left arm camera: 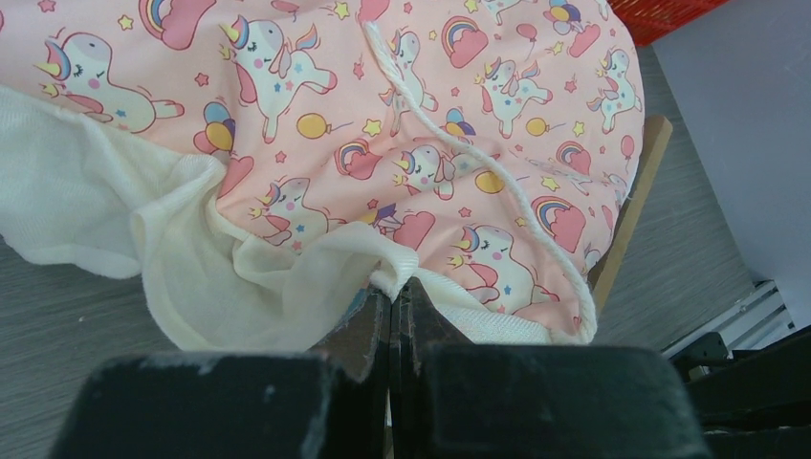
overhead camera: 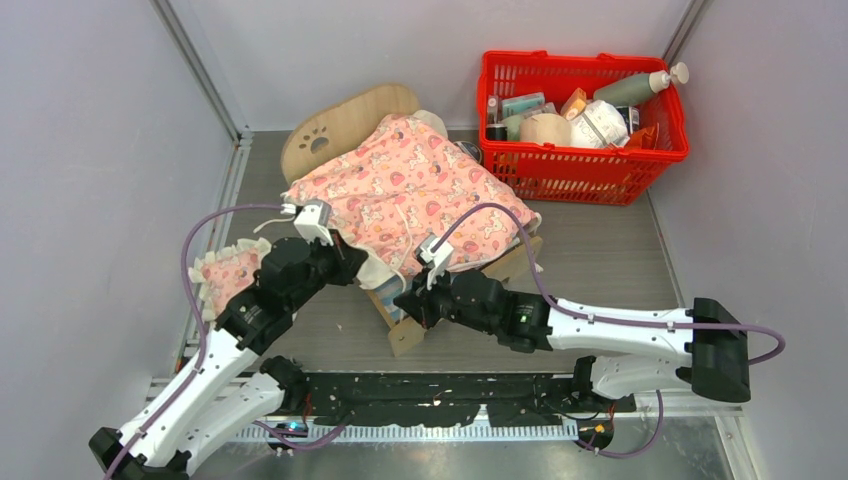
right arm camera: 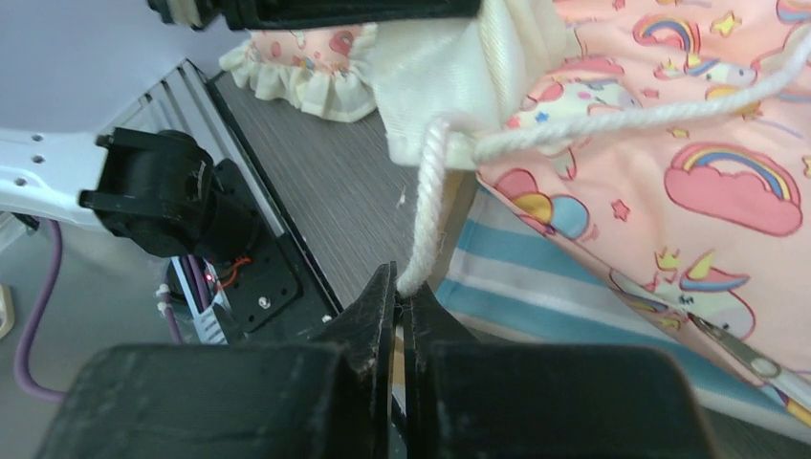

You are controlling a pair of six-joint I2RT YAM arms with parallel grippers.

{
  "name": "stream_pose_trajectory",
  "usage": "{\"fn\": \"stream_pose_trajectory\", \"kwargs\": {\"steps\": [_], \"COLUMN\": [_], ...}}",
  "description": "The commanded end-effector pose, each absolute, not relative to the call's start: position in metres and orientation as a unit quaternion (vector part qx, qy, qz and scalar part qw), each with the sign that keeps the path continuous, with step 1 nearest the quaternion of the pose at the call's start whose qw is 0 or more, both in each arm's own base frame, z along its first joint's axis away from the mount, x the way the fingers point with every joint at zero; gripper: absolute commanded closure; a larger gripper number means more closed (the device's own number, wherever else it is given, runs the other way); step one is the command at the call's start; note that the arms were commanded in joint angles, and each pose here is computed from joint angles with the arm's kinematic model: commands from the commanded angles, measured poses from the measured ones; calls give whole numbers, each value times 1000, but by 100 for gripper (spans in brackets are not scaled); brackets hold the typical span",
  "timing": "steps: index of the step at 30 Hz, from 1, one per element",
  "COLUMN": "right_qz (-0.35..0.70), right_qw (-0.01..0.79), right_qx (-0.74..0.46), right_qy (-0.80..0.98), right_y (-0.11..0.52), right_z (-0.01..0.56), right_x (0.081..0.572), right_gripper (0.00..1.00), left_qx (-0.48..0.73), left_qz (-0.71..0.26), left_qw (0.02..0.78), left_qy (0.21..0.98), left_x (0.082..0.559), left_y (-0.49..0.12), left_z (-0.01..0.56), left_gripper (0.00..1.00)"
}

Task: Set up the pet bed
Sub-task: Cross the ropes on the bed frame.

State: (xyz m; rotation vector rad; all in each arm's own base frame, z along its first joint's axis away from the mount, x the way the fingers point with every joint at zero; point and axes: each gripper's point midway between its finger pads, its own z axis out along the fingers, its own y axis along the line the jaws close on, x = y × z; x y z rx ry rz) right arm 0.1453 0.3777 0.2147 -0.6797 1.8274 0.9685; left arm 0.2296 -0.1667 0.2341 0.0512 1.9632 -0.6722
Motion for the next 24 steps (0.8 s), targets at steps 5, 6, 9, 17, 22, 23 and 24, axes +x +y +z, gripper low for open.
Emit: {"fn": "stream_pose_trajectory", "kwargs": {"steps": [5,6,9,17,22,23,24], "right_qz": [364,359,342,328,349,354,359], "right_qw": [456,456,460,474,479,474,463], "right_qx": [-253,-254,-256,-235,-233,-233,-236], "right_qy": [771,774,779,782,771,772,775], "right_y": [372,371,371,375,383,385,386], "right_z": [191,188,183,191,203,202,197], "right_x": [148,148,153,164,163,161,157], "right_gripper": [95,95,95,95,95,95,95], "left_qx": [10,10,11,18,6,3,0], "left_qz": [-264,-260,-250,-184,-128,-121,-117], "left_qw": [493,495,500,515,530,528,527], "left_qy": [829,829,829,837,838,840,842], "left_x": [225,225,226,231,236,236,236], "left_y": [-158,-157,-153,-131,-109,-105,-102], "left_z": [211,211,211,222,237,239,240], "left_gripper": [100,100,98,43,26,24,23]}}
